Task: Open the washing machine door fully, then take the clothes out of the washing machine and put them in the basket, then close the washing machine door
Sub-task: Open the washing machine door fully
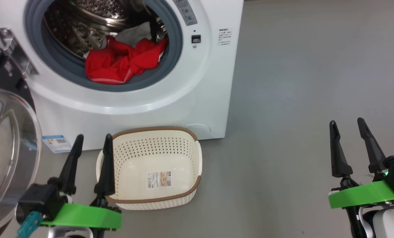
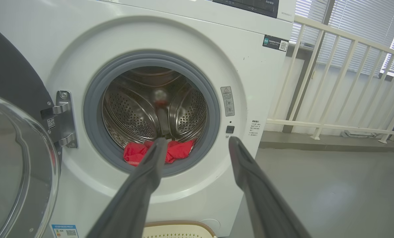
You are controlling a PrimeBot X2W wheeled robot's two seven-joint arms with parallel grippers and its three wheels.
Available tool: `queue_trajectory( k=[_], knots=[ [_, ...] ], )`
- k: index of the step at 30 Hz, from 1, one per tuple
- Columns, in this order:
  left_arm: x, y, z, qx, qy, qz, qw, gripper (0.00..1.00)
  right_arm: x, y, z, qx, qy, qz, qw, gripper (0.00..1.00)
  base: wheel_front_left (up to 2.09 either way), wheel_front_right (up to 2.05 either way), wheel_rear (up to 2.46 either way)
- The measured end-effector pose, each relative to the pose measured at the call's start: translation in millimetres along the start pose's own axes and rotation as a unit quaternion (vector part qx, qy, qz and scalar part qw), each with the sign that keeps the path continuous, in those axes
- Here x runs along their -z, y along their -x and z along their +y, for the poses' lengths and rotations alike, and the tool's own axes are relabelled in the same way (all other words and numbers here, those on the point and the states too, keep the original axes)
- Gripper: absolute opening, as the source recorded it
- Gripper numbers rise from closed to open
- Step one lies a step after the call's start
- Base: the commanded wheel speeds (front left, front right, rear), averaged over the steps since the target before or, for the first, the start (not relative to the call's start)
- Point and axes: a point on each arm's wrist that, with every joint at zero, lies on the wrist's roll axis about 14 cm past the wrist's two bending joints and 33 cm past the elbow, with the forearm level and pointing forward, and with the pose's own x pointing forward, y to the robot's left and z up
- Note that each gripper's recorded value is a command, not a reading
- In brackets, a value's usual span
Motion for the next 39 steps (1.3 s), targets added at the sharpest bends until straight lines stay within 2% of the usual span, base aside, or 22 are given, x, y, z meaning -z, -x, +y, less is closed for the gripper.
queue_trajectory(
  k=[10,20,39],
  knots=[
    [11,21,-1,0.002,-0.002,0.014,1.0,1.0,-7,32,-13,0.02,0.0,-0.001,1.0,1.0,0.0,0.0,0.0],
    [25,37,0,-0.007,-0.01,0.032,0.999,1.0,-8,45,-9,0.015,0.001,-0.001,1.0,1.0,0.0,0.0,0.0],
    [25,40,11,-0.025,-0.024,0.036,0.999,1.0,2,46,3,-0.003,0.003,0.016,1.0,1.0,0.0,0.0,0.0]
  ],
)
